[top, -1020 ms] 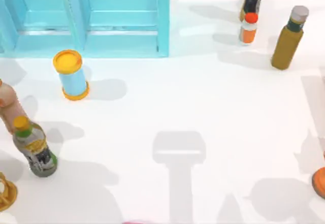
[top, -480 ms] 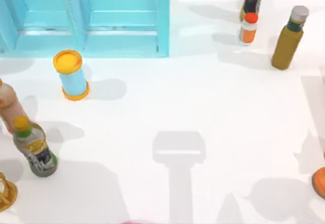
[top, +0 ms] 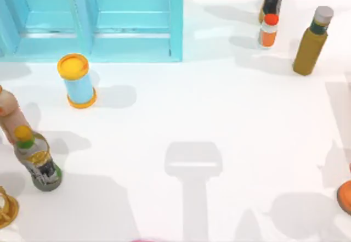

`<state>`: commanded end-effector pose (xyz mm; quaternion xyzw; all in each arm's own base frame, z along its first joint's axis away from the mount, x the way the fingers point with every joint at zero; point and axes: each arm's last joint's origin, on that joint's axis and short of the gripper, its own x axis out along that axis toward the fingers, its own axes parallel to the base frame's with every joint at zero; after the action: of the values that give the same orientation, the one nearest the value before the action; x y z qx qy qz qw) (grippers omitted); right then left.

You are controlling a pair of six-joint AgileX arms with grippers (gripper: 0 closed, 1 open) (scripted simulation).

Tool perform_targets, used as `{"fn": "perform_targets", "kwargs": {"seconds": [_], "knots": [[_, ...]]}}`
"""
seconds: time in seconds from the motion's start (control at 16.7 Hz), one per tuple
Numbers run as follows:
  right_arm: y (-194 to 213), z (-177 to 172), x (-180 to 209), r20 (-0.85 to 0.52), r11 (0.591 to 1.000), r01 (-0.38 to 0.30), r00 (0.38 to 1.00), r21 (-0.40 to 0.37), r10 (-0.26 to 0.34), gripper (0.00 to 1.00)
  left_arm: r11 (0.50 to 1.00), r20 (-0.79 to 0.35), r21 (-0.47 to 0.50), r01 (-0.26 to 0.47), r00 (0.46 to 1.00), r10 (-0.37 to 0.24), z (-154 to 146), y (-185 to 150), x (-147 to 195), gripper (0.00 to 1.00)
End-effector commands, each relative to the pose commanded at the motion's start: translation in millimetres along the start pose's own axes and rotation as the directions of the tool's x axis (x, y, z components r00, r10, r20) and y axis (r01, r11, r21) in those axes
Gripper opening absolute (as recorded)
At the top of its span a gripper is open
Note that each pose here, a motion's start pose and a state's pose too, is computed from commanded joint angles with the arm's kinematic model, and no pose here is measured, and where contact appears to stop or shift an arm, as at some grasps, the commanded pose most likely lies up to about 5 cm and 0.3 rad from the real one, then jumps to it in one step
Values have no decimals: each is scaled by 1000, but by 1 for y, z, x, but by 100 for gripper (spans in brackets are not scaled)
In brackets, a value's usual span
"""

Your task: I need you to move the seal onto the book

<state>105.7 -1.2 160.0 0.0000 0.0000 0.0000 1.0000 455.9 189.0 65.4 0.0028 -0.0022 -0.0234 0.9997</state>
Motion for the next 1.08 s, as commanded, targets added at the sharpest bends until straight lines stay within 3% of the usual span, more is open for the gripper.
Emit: {"fn": "perform_targets", "kwargs": {"seconds": [0.3,0.9,1.08], "knots": [[0,0,0,0,1000,0,1000,0,0,100,1000,0,0,0,1000,0,0,0,0,2],[0,0,0,0,1000,0,1000,0,0,100,1000,-3,0,0,1000,0,0,0,-1,0],[0,0,0,0,1000,0,1000,0,0,100,1000,-44,-24,-1,999,0,9,8,-16,0]]}}
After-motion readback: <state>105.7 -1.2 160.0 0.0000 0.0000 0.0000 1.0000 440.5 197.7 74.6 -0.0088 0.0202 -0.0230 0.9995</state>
